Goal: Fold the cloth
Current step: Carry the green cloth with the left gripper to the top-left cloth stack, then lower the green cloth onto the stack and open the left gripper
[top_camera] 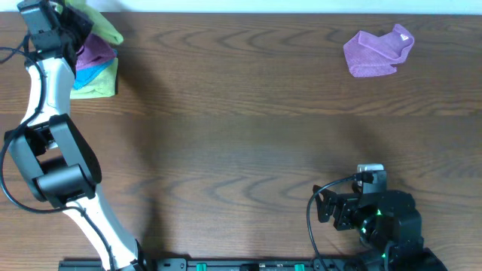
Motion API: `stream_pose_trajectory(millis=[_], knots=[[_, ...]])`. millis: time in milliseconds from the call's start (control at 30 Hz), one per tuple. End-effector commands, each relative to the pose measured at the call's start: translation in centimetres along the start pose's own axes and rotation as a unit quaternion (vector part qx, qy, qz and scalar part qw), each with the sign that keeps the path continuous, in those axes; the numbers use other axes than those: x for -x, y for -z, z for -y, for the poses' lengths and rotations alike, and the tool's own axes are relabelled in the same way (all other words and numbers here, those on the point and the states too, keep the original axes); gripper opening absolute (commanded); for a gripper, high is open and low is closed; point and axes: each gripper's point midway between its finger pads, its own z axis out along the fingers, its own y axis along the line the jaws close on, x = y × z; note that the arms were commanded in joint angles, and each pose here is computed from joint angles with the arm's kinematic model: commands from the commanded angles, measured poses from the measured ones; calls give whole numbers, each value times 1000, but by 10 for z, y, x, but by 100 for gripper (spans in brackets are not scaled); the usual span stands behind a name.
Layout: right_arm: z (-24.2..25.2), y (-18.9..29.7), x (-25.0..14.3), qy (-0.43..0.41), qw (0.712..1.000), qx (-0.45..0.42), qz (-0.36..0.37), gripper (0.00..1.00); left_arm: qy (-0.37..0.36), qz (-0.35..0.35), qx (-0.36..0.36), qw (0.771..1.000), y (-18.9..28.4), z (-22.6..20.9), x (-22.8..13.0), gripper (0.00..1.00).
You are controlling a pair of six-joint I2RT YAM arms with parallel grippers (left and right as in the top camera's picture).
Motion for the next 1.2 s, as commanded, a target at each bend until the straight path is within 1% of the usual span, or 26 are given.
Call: stream_pose_trajectory(millis=[0, 200, 467, 633, 867, 967, 1000, 1033, 1100, 1133, 1167], knots=[[3, 0, 1, -7, 1000, -7, 3, 99, -4, 3, 12, 1000, 1, -11, 9, 6], [3, 0, 1, -7, 1000, -7, 3, 99, 20, -14, 47, 999, 9, -44, 13, 6], [3, 0, 1, -7, 1000, -7, 3, 99, 38, -60, 89, 994, 19, -75, -3, 6], [3, 0, 1, -7, 1000, -7, 3, 99, 20, -86, 115, 989, 24, -88, -15, 6], [3, 0, 1, -7, 1000, -7, 3, 99, 22, -88, 187, 978, 34, -116, -21, 6], [3, 0, 1, -7, 1000, -7, 3, 99, 26, -87, 195, 976, 37, -122, -19, 6], [3, 0, 1, -7, 1000, -7, 3, 99, 28, -86, 197, 976, 38, -125, -17, 8], [3, 0, 1, -7, 1000, -7, 3, 99, 30, -85, 199, 976, 40, -127, -15, 17], [3, 0, 1, -7, 1000, -7, 3, 99, 34, -84, 201, 975, 42, -130, -13, 29], [3, 0, 1, -7, 1000, -7, 3, 99, 35, -82, 203, 975, 43, -132, -12, 40], [3, 0, 1, -7, 1000, -7, 3, 99, 36, -82, 203, 975, 44, -133, -11, 45]])
